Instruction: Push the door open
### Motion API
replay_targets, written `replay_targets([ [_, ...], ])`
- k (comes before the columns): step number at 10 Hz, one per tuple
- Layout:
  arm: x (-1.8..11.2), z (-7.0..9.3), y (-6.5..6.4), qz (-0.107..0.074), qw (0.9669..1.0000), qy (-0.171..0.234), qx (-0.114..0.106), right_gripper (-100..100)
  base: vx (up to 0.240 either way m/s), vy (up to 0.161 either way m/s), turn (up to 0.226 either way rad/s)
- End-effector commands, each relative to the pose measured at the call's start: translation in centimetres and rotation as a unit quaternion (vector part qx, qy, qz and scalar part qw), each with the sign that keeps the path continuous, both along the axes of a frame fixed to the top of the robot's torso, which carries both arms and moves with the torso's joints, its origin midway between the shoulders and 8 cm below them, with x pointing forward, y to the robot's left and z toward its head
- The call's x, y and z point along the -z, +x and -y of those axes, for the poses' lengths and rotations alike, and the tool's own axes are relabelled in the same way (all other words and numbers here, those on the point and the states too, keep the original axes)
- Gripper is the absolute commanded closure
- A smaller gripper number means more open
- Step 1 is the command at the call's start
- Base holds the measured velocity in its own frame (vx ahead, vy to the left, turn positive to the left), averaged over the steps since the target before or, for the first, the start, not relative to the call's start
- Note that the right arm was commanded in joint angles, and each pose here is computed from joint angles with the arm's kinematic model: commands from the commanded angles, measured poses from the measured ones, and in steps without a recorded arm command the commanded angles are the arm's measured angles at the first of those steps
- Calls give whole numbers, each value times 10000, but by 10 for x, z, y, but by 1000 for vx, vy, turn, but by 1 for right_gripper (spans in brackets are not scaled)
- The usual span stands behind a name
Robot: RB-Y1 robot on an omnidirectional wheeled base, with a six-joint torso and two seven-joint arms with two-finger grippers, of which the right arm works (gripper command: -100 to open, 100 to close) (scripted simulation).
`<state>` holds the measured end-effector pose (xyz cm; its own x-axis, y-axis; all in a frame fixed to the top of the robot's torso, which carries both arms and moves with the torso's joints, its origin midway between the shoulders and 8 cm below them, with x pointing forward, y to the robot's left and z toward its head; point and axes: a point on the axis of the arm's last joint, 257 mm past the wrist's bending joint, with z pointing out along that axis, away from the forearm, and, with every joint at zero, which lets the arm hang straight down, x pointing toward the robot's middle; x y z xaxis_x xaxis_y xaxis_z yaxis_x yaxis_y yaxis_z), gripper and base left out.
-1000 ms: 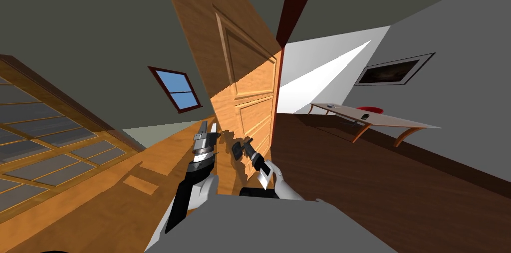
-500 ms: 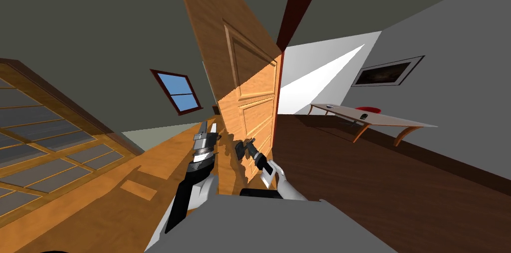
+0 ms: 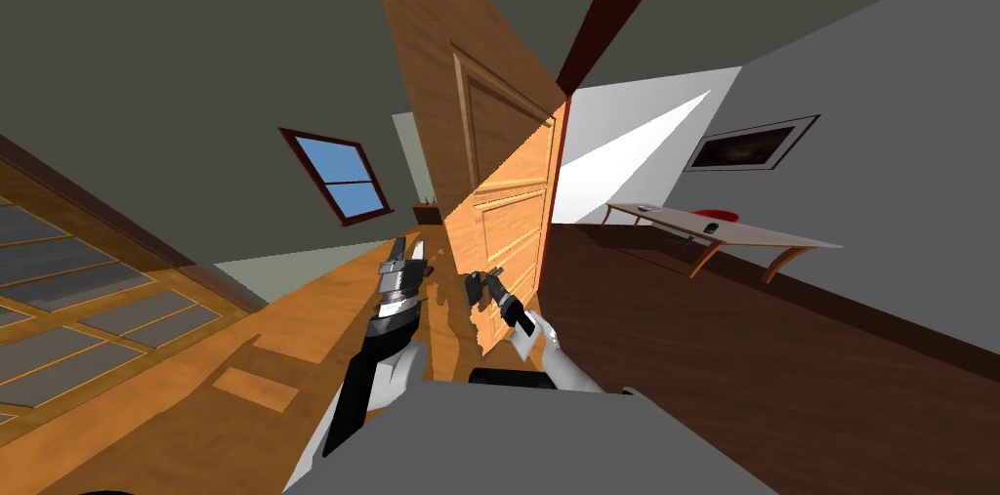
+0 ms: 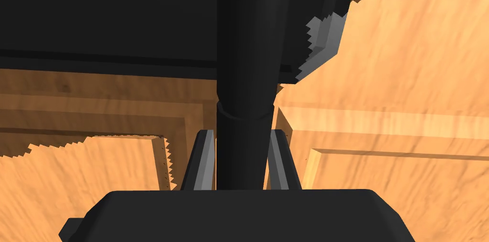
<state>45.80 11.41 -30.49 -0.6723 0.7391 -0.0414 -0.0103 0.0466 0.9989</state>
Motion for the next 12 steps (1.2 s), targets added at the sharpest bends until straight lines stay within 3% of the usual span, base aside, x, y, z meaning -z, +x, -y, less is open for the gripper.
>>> replay_targets([
  [1,-2,5,7,-19,9999,46,108,100,61,196,-47],
  [3,-11,-2,11,-42,9996,203,190,100,55,175,-59],
  [4,-7,2,10,-43,9997,149,178,100,28,66,-24],
  [5,-4,20,20,-9,9995,69,314,100,56,116,-29],
  [7,-1,35,29,3,9990,4,440,100,57,189,-72],
  [12,-3,62,49,11,9970,17,772,100,80,202,-68],
])
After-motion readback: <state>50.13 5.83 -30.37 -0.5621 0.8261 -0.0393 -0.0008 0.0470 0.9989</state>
